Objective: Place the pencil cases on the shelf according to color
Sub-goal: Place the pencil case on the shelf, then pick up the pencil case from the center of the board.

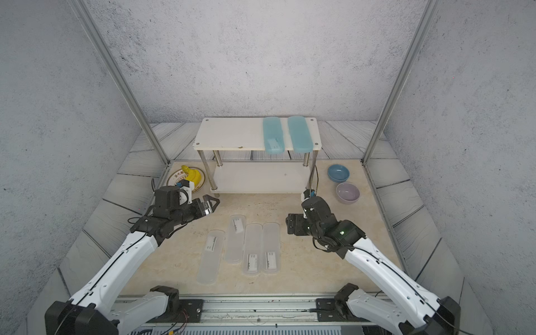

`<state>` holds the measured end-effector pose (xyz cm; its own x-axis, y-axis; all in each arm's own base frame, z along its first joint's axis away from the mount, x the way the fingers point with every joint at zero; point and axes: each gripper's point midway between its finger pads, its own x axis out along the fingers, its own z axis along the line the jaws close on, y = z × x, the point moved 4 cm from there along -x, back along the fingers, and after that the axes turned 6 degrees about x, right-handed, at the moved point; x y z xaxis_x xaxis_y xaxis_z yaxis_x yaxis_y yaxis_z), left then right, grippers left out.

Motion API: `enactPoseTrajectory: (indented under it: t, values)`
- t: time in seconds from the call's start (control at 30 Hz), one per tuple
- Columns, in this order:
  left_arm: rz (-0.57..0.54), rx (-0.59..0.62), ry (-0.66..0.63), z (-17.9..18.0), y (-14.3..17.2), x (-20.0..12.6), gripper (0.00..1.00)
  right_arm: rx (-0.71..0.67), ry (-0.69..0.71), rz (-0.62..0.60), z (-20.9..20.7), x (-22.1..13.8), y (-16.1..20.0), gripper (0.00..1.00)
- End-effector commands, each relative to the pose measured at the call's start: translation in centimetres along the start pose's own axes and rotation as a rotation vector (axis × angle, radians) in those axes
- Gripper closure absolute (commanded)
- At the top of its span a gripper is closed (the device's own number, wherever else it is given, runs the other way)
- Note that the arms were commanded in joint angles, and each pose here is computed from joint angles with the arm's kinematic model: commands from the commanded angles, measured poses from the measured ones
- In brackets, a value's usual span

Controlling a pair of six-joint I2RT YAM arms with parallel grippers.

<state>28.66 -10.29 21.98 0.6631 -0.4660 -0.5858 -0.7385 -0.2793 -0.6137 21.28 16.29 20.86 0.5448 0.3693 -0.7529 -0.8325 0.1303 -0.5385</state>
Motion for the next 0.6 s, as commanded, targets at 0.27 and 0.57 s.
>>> enactPoseTrajectory:
  t: [0.27, 0.57]
  values:
    - [0.041, -0.086, -0.052, 1.1, 1.6, 0.9, 0.01, -0.04, 0.061, 0.333, 2.6, 8.1, 8.4, 0.12]
    - [0.032, -0.078, -0.081, 1.2, 1.0, 0.8, 0.01, -0.134, 0.078, 0.409, 4.8, 10.5, 10.3, 0.12]
